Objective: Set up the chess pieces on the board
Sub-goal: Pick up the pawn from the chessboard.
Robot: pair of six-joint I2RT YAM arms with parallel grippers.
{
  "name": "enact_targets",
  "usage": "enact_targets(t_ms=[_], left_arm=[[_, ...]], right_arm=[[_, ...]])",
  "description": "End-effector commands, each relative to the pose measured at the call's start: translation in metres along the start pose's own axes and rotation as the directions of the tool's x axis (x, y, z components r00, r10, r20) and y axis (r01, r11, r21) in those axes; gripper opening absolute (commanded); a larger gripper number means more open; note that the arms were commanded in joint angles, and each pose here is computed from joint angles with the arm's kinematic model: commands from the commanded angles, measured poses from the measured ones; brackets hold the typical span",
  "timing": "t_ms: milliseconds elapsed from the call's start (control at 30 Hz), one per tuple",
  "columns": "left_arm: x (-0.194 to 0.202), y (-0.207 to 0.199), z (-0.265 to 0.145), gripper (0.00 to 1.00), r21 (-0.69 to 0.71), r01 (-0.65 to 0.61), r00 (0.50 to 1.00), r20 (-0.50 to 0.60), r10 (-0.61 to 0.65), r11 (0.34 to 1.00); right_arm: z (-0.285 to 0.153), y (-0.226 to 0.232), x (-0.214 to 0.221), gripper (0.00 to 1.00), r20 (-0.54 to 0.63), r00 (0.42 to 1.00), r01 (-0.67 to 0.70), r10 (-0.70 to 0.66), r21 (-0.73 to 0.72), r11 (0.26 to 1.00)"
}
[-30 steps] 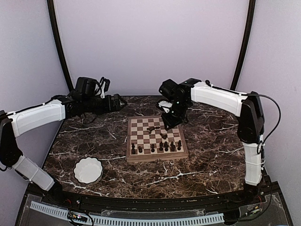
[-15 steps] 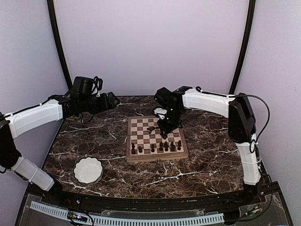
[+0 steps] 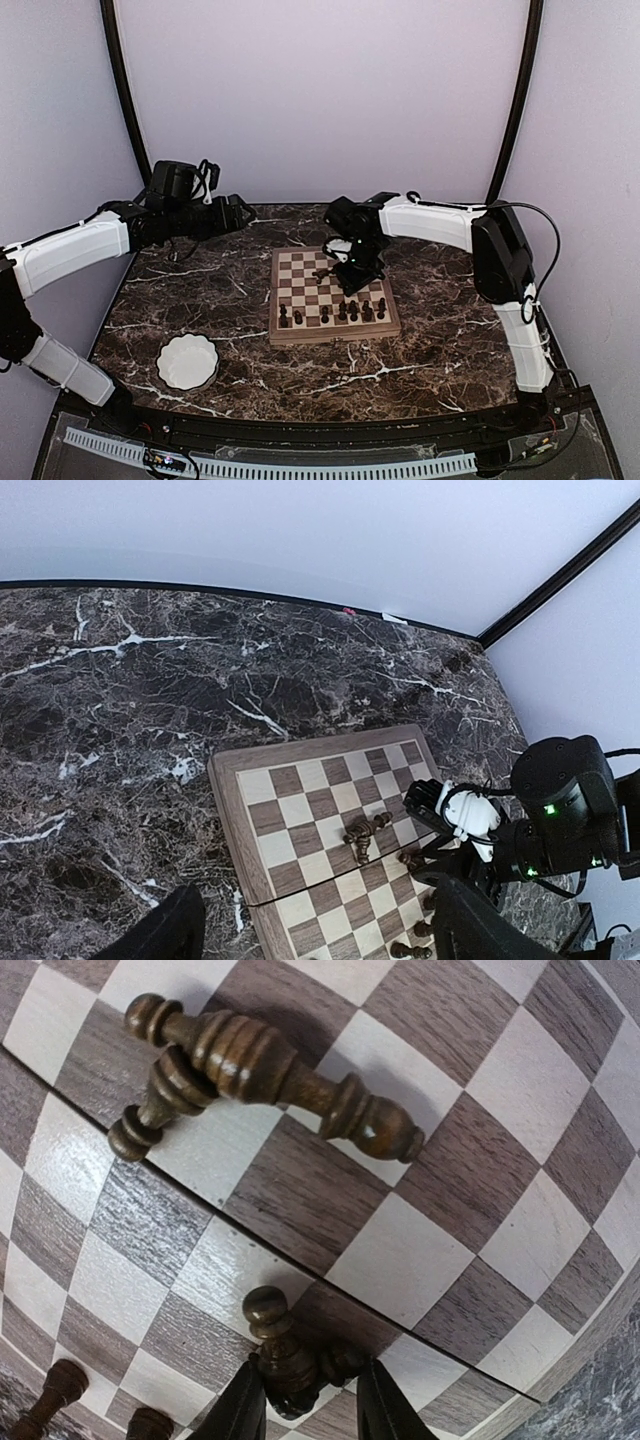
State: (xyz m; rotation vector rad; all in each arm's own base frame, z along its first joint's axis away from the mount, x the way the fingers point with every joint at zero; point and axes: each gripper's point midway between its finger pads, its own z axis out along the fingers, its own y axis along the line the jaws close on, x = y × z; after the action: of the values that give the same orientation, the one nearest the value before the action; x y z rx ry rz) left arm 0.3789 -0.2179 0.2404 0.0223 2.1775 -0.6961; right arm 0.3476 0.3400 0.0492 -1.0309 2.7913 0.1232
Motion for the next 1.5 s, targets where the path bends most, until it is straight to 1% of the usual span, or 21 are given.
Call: enact_targets(t_ms=[0, 133, 267, 400, 500, 733, 933, 967, 1033, 1233, 1300, 1433, 1467], left_arm=[[-0.003, -0.008, -0.007, 0.8, 0.041, -0.007, 1.0, 0.009, 0.007, 0.999], [0.002, -0.012, -0.001, 0.76, 0.072, -0.018, 1.0, -0.012, 0.019, 0.997], [0.018, -0.016, 0.015, 0.71, 0.116, -0.018, 0.996, -0.08, 0.028, 0.993], [0.037, -0.026, 0.031, 0.68, 0.18, -0.013, 0.987, -0.158, 0.042, 0.984], [0.044, -0.034, 0.036, 0.66, 0.217, -0.015, 0.981, -0.188, 0.057, 0.976], [0.061, -0.054, 0.046, 0.64, 0.306, -0.004, 0.96, -0.265, 0.09, 0.952], [0.075, -0.067, 0.057, 0.62, 0.35, 0.025, 0.934, -0.343, 0.103, 0.936], [0.076, -0.069, 0.059, 0.62, 0.354, 0.025, 0.932, -0.346, 0.106, 0.935], [0.076, -0.073, 0.06, 0.62, 0.37, 0.028, 0.932, -0.347, 0.11, 0.929], [0.083, -0.087, 0.063, 0.62, 0.439, 0.108, 0.912, -0.401, 0.087, 0.892], [0.087, -0.092, 0.065, 0.63, 0.463, 0.153, 0.899, -0.432, 0.072, 0.873], [0.095, -0.102, 0.072, 0.62, 0.497, 0.265, 0.863, -0.505, 0.027, 0.826], [0.093, -0.105, 0.075, 0.63, 0.502, 0.285, 0.861, -0.508, 0.012, 0.817]], right_arm=[[0.012, 0.0, 0.0, 0.25, -0.014, 1.0, -0.006, 0.006, 0.016, 1.0], [0.011, 0.001, 0.0, 0.12, -0.008, 1.0, -0.003, 0.003, 0.008, 1.0], [0.006, -0.002, 0.001, 0.08, 0.015, 1.0, -0.001, 0.0, 0.021, 1.0], [0.001, -0.003, -0.003, 0.08, 0.033, 0.999, 0.003, -0.003, 0.025, 1.0], [-0.007, -0.002, -0.006, 0.06, 0.048, 0.999, -0.002, 0.001, 0.019, 1.0], [-0.048, 0.004, -0.022, 0.05, 0.208, 0.978, 0.018, -0.014, -0.015, 1.0], [-0.043, 0.003, -0.014, 0.04, 0.189, 0.982, 0.029, -0.026, -0.014, 0.999], [-0.044, 0.002, -0.014, 0.04, 0.195, 0.98, 0.032, -0.029, -0.013, 0.999], [-0.053, 0.012, -0.017, 0.04, 0.235, 0.971, 0.065, -0.049, -0.06, 0.996], [-0.092, 0.038, -0.027, 0.07, 0.397, 0.907, 0.217, -0.142, -0.149, 0.965], [-0.098, 0.044, -0.028, 0.07, 0.416, 0.896, 0.246, -0.155, -0.173, 0.954], [-0.096, 0.052, -0.027, 0.08, 0.419, 0.892, 0.271, -0.167, -0.201, 0.941], [-0.095, 0.053, -0.028, 0.08, 0.418, 0.892, 0.274, -0.17, -0.203, 0.94]])
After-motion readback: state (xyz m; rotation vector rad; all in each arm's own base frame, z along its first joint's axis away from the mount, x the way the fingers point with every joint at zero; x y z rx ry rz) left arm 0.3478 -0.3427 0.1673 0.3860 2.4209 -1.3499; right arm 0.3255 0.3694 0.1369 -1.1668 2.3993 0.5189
